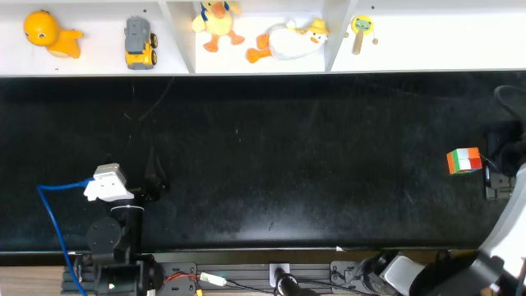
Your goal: Store Toys
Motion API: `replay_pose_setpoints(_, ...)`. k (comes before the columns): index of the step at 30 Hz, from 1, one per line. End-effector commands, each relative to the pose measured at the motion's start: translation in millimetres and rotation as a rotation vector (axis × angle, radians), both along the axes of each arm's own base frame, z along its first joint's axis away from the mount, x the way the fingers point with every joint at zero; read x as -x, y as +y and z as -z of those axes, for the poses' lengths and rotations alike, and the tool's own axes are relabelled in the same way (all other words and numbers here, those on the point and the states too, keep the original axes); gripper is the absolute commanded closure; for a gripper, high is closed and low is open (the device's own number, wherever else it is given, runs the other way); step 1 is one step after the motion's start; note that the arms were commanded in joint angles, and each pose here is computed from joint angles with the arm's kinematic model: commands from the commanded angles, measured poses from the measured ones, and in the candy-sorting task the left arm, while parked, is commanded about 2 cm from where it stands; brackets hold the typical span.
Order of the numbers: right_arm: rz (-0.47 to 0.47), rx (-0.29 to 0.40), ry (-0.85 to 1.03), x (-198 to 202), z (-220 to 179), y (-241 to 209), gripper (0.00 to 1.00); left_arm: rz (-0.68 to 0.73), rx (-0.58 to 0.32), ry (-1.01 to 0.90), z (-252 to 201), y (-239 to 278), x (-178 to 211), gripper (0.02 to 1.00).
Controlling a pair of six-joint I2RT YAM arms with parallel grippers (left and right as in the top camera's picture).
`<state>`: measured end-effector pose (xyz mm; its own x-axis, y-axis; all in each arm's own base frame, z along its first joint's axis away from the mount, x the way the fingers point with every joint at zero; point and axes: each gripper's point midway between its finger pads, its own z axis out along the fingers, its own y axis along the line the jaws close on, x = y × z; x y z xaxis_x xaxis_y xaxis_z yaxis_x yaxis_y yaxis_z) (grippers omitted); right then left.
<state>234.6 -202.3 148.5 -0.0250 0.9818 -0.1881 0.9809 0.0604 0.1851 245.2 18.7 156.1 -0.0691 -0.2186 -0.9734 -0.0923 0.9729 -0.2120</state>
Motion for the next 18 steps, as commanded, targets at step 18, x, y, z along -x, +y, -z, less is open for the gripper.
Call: replay_pose_setpoints(18, -0.162, -0.011, 0.145, -20, 72, -28, 0.020, -0.005, -0.005, -0.009, 0, 0, 0, 0.023)
